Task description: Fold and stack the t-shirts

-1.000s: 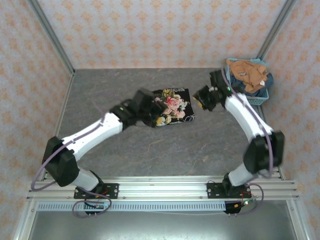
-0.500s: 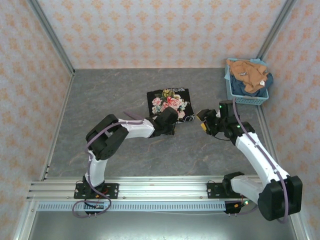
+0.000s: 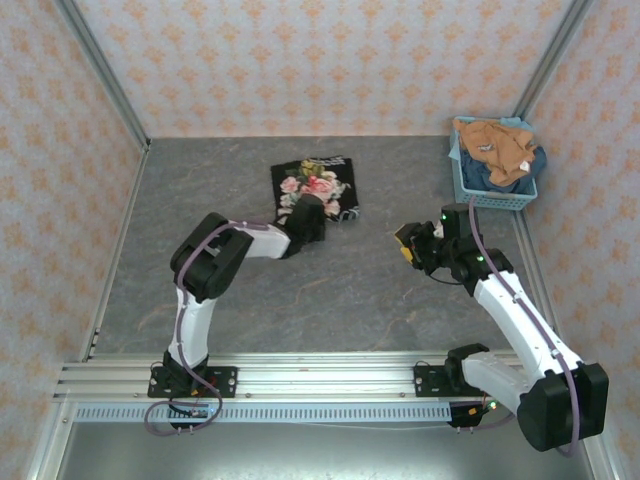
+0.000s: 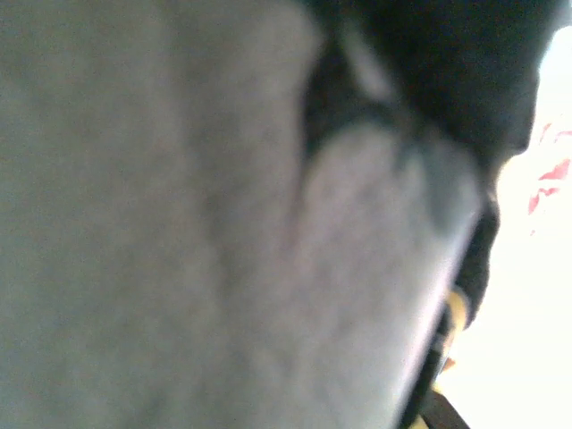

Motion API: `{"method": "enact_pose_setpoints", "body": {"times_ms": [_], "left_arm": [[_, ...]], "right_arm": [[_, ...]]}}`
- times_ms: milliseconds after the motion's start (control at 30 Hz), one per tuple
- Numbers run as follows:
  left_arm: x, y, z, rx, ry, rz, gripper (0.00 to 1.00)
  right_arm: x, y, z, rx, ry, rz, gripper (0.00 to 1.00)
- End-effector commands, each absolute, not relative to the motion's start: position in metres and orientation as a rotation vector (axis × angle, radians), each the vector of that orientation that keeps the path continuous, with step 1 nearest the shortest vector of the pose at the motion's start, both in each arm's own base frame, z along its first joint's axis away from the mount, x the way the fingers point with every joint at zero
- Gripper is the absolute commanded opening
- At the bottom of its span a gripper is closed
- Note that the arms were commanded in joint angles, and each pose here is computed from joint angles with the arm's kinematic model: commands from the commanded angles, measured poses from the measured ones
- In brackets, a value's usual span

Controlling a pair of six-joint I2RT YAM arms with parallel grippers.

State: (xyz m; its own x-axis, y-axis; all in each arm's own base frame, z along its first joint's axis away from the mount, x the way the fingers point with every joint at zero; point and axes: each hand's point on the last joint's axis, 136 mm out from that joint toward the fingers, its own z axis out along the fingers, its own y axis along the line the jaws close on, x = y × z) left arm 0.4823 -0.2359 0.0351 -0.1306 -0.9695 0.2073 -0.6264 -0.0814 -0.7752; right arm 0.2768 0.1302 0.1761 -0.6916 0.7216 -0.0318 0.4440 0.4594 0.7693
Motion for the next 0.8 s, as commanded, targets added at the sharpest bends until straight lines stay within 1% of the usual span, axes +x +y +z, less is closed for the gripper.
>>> {"method": "enact_pose_setpoints", "body": {"times_ms": [0, 100, 200, 233, 300, 367, 467, 700, 733, 767], "left_arm": [[0.491, -0.151, 0.042, -1.658, 1.839, -0.887, 0.0], [0.498, -0.098, 0.057, -1.583, 1.859, -0.837, 0.0], [0.519, -0.05, 0.068, -1.475, 1.908, -0.86, 0.0], [0.523, -0.031, 0.069, -1.455, 1.95, -0.828, 0.0], [0.522, 0.005, 0.068, -1.436, 2.011, -0.742, 0.0], [0.521, 0.043, 0.067, -1.451, 2.016, -0.693, 0.0], [0.523, 0.081, 0.065, -1.445, 2.042, -0.655, 0.0], [0.526, 0.113, 0.05, -1.411, 2.161, -0.598, 0.0], [0.525, 0.116, 0.049, -1.415, 2.167, -0.582, 0.02], [0.523, 0.117, 0.049, -1.415, 2.178, -0.565, 0.14]], "right_arm": [[0.276, 0.128, 0.178, 0.978, 2.376, 1.061, 0.35], [0.279, 0.128, 0.176, 0.98, 2.379, 1.052, 0.32], [0.282, 0.13, 0.173, 0.973, 2.383, 1.065, 0.33], [0.283, 0.131, 0.172, 0.973, 2.386, 1.066, 0.34], [0.284, 0.132, 0.169, 0.971, 2.398, 1.063, 0.36], [0.286, 0.131, 0.166, 0.969, 2.409, 1.047, 0.41], [0.289, 0.131, 0.164, 0.959, 2.425, 1.027, 0.45], [0.304, 0.133, 0.17, 0.906, 2.401, 1.023, 0.48], [0.307, 0.134, 0.171, 0.902, 2.395, 1.028, 0.5], [0.309, 0.134, 0.173, 0.897, 2.39, 1.031, 0.53]]}}
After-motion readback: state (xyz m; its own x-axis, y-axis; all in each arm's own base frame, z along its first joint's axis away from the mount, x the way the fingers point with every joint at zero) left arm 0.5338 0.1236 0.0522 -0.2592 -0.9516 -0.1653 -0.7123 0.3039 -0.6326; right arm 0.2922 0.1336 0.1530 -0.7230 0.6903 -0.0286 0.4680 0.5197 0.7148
